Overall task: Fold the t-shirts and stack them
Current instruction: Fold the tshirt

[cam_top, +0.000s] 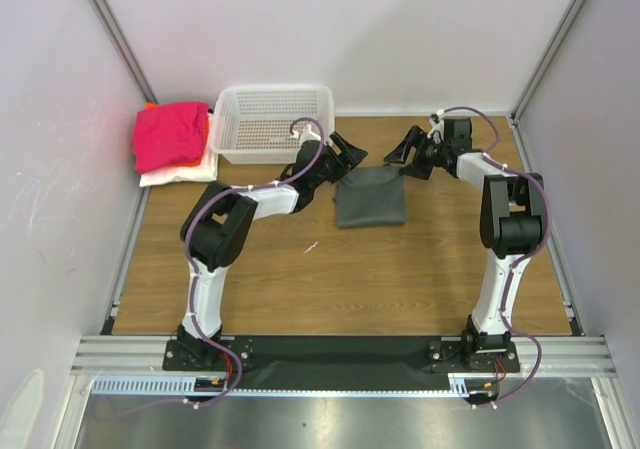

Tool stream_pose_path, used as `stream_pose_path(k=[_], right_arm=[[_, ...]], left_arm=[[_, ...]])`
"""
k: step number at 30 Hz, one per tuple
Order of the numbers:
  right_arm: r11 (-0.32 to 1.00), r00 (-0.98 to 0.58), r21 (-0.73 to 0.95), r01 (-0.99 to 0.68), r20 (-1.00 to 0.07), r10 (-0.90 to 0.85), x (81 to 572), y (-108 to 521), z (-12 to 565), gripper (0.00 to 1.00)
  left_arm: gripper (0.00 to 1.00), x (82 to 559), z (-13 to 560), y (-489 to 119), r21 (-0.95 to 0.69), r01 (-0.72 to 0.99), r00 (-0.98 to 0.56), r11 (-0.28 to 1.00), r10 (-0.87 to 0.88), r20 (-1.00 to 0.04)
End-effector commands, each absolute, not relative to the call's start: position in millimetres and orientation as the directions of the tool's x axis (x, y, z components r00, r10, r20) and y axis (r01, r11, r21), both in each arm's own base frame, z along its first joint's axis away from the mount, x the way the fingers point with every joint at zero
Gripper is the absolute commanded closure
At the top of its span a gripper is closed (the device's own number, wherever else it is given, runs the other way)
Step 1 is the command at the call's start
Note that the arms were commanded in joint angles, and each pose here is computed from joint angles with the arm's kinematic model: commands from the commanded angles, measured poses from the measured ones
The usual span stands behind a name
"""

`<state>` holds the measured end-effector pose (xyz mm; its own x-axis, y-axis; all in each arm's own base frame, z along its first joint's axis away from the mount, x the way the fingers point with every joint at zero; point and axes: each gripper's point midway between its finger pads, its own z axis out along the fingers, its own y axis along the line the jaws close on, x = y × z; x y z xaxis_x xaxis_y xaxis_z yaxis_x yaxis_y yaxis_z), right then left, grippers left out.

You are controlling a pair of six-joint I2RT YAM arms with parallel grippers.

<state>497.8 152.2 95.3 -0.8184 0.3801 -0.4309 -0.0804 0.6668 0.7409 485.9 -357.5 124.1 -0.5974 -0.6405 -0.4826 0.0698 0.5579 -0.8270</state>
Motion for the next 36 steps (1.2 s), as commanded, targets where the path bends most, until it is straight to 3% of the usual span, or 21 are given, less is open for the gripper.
stream_pose_path(k=[1,16,21,27,31,36], right_arm=[[0.66,-0.791,0.74,-0.129,-0.478,0.382,516,154,103,0.19],[0.664,-0.786,0.74,-0.111,-0.474,0.397,533,153,80,0.19],[0.663,-0.79,0.74,-0.113,-0.472,0.392,532,151,81,0.19],[0.688,-0.761,0.707,-0.165,-0.535,0.367,523,146,140,0.18],[0.735,-0.752,0.67,-0.1,-0.535,0.385,505,134,165,0.18],[0.753,-0.797,0.657,-0.039,-0.475,0.373,456,136,157,0.2]], left_arm=[[0.18,498,133,-362,-0.862,0.092,-0.563,0.499,-0.688,-0.458],[0.19,534,86,-346,-0.906,-0.071,-0.486,0.417,-0.808,-0.333],[0.19,535,89,-348,-0.91,-0.044,-0.505,0.412,-0.795,-0.336],[0.16,525,155,-351,-0.879,0.118,-0.503,0.462,-0.736,-0.454],[0.14,509,216,-339,-0.818,0.23,-0.445,0.527,-0.691,-0.57],[0.14,491,221,-326,-0.727,0.205,-0.457,0.655,-0.593,-0.663]])
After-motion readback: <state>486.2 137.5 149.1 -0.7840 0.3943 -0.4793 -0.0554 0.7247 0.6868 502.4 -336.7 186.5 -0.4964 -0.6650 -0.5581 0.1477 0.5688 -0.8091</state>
